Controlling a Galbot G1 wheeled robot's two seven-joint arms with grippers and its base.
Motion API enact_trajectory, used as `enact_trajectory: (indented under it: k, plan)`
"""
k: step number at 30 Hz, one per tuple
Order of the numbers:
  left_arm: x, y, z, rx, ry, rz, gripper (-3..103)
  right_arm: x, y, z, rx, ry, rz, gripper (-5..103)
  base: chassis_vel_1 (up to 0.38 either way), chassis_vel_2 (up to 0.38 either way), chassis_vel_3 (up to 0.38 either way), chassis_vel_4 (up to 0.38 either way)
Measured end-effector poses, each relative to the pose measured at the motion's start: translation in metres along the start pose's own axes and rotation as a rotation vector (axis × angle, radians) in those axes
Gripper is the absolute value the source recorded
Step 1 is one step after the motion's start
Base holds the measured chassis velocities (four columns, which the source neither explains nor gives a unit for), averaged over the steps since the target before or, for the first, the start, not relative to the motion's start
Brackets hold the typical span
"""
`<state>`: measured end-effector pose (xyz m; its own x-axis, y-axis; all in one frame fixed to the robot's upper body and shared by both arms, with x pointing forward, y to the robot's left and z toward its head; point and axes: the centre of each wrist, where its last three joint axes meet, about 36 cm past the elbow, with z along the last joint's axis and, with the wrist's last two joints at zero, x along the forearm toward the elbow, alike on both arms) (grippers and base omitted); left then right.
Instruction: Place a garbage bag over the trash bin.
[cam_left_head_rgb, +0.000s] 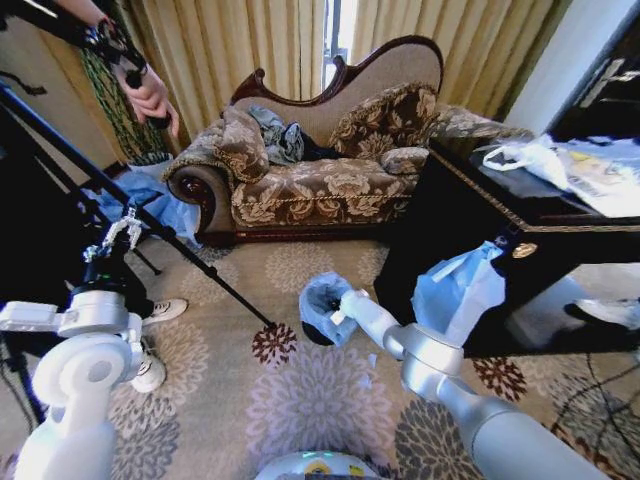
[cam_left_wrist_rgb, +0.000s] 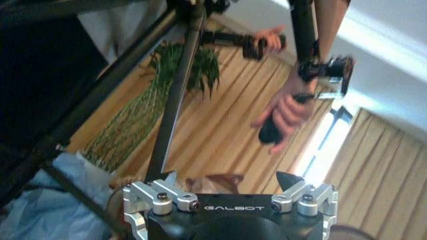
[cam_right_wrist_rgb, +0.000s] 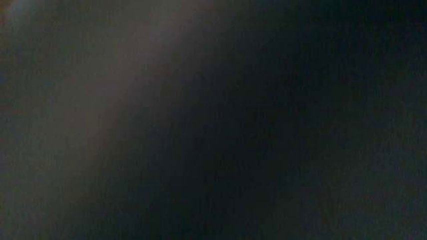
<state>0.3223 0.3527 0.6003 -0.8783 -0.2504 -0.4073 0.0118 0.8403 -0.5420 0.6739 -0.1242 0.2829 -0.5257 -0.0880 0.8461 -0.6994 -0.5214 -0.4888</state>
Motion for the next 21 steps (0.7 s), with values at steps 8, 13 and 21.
enact_trajectory:
  k: [8,13,21]
  plan:
    - [0.002,0.004,0.003,-0.003,0.005,-0.019,99,0.005,-0.014,-0.016,-0.112,-0.042,0.031,65,0.000,0.000,0.000,0.000]
    - [0.008,0.001,0.010,0.003,0.017,-0.020,99,0.015,-0.036,-0.027,-0.140,-0.069,0.081,81,0.000,0.000,0.000,0.000]
    - [0.017,-0.005,0.018,0.017,0.032,-0.022,100,0.035,-0.072,-0.029,-0.158,-0.054,0.171,100,0.000,0.000,0.000,0.000]
